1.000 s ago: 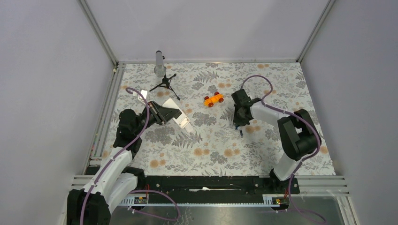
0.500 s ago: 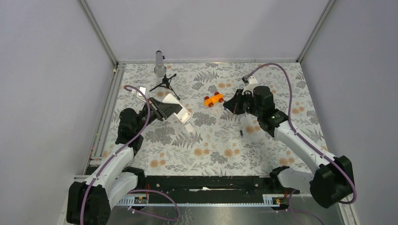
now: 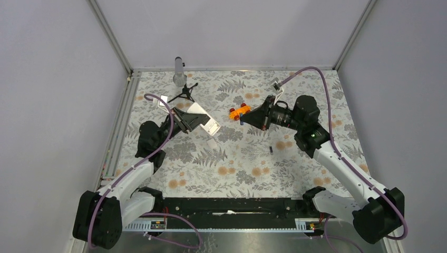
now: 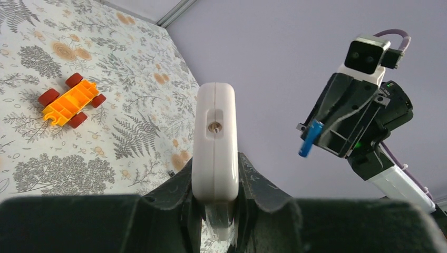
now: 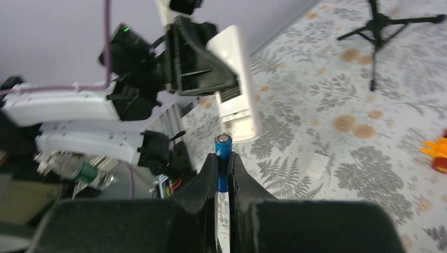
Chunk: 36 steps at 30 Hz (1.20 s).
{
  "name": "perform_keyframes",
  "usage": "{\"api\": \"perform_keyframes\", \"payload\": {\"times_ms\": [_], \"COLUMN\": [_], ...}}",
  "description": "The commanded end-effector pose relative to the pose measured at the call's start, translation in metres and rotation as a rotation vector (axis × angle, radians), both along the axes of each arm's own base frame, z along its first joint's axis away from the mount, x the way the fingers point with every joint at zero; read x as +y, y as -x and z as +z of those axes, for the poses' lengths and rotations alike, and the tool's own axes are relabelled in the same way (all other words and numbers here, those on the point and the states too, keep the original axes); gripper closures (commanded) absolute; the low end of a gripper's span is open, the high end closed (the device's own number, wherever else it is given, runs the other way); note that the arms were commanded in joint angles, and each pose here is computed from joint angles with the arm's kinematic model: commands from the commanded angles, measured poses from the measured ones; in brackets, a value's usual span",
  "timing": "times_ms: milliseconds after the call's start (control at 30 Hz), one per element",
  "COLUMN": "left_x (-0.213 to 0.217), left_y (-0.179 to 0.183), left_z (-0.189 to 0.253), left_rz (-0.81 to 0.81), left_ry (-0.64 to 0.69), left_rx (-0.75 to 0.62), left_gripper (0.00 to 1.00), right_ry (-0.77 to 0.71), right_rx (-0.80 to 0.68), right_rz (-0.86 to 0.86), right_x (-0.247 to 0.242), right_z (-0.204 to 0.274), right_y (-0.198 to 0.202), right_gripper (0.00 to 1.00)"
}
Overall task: Load the batteries into the remote control
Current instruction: Load the battery into the remote control.
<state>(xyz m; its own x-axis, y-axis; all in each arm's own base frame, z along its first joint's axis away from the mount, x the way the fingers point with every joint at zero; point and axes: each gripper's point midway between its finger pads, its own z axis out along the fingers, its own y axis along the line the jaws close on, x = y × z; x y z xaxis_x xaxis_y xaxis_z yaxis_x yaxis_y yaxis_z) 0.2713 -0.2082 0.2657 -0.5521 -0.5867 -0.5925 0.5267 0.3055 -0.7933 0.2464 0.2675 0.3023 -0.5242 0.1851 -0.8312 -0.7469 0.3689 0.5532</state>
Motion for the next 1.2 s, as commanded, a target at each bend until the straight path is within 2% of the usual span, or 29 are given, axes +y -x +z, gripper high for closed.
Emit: {"api": "perform_keyframes", "payload": {"times_ms": [0, 167, 367, 533, 633, 733, 800, 867, 1000, 1167], "left_x": [0.0, -0.001, -0.005, -0.004, -0.001, 0.011, 0.021, 0.028, 0.027, 0.023], "left_y": [0.001, 0.004, 0.015, 0.02, 0.018, -0.007, -0.021, -0.025, -0.028, -0.028], "left_z": [0.056, 0.06, 0.069, 0.072, 0.074, 0.06, 0.041, 0.033, 0.016, -0.002], "left_rz": [0.003, 0.001, -0.024, -0.041, -0.022, 0.106, 0.2, 0.24, 0.249, 0.23], "left_ry": [0.09, 0.102, 0.109, 0.139, 0.184, 0.233, 0.267, 0.293, 0.279, 0.266], "left_rx": [-0.16, -0.178, -0.251, -0.263, -0.23, -0.061, 0.072, 0.096, 0.145, 0.18], "left_gripper": [1.0, 1.0, 1.0, 1.0, 1.0, 1.0, 1.0, 1.0, 1.0, 1.0], "right_ry": [-0.086, -0.043, -0.014, -0.02, -0.089, -0.108, -0.079, -0.073, -0.035, -0.03], "right_rx": [-0.169, -0.286, -0.253, 0.01, 0.12, 0.274, 0.501, 0.655, 0.79, 0.828], "right_rz": [0.226, 0.249, 0.208, 0.098, 0.072, -0.103, -0.285, -0.321, -0.363, -0.357], "right_x": [0.016, 0.03, 0.037, 0.047, 0.054, 0.05, 0.04, 0.042, 0.043, 0.046], "right_z": [0.044, 0.04, 0.033, 0.033, 0.043, 0.041, 0.017, 0.001, -0.027, -0.039], "right_y": [0.042, 0.056, 0.046, 0.021, 0.013, -0.015, -0.033, -0.033, -0.032, -0.031], "right_gripper": [0.92, 0.91, 0.91, 0.92, 0.92, 0.93, 0.97, 0.99, 1.0, 1.0]}}
